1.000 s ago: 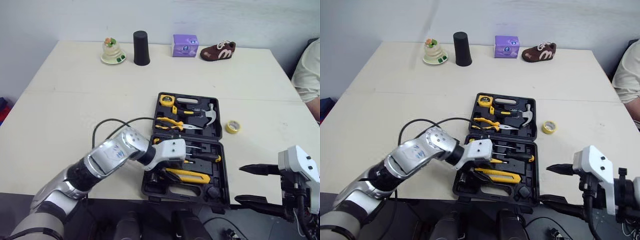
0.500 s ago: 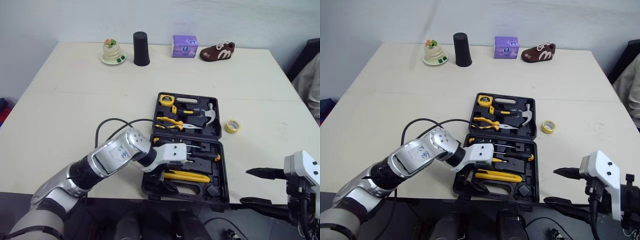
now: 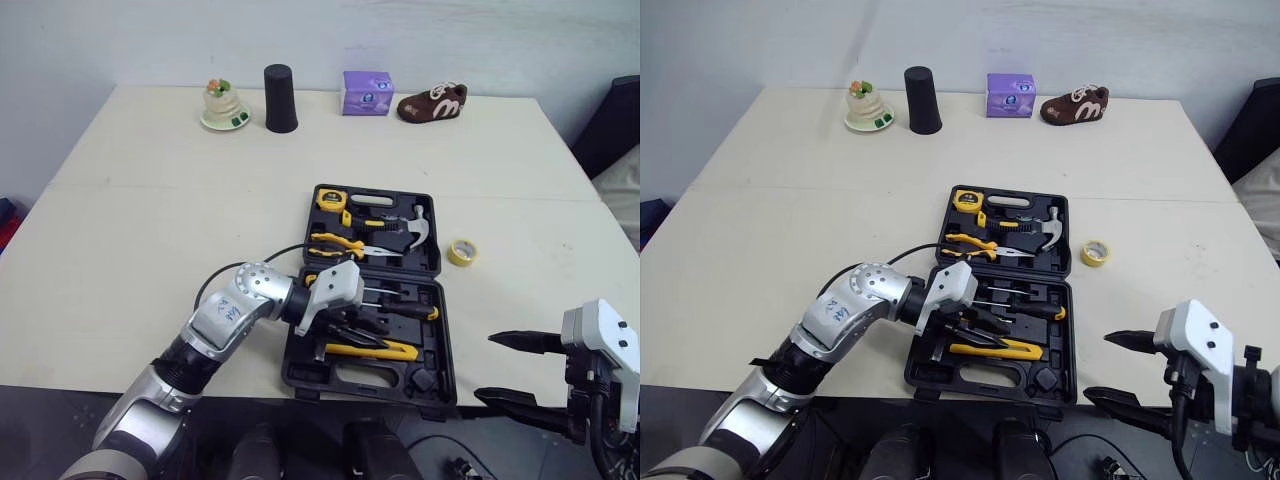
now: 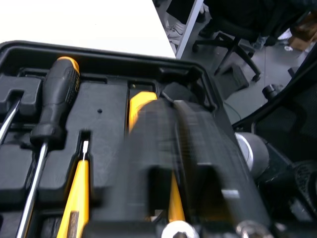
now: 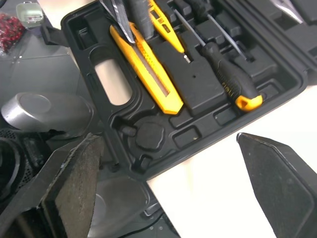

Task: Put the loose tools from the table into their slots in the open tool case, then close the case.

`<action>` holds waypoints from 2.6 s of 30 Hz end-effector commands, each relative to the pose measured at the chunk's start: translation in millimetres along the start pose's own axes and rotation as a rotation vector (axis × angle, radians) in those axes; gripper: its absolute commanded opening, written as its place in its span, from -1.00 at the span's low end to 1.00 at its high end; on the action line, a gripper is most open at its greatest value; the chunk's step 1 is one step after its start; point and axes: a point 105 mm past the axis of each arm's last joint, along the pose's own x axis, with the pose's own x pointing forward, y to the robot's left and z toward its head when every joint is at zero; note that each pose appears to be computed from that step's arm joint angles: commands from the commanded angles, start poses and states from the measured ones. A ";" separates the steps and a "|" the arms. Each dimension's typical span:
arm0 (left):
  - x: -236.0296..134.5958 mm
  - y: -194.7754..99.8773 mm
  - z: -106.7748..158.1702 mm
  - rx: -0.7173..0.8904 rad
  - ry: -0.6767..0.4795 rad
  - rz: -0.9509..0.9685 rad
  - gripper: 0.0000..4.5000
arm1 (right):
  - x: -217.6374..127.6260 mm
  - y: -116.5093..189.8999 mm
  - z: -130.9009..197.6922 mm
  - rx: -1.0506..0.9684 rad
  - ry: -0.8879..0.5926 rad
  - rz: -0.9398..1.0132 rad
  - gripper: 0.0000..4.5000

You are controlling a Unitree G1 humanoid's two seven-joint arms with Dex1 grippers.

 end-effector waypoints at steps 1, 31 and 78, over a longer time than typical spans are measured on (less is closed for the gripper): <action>5.0 -2.2 -12.1 0.022 0.050 -0.022 -0.98 | 2.0 -1.4 1.9 -0.019 -0.012 -0.004 1.00; -44.4 -8.8 -1.1 -0.010 -0.058 -0.022 -0.58 | -12.2 -35.3 1.0 -0.026 -0.027 -0.157 1.00; -126.1 0.1 82.4 0.196 -0.139 0.318 0.99 | 82.5 -181.5 45.7 -0.436 0.357 -0.054 1.00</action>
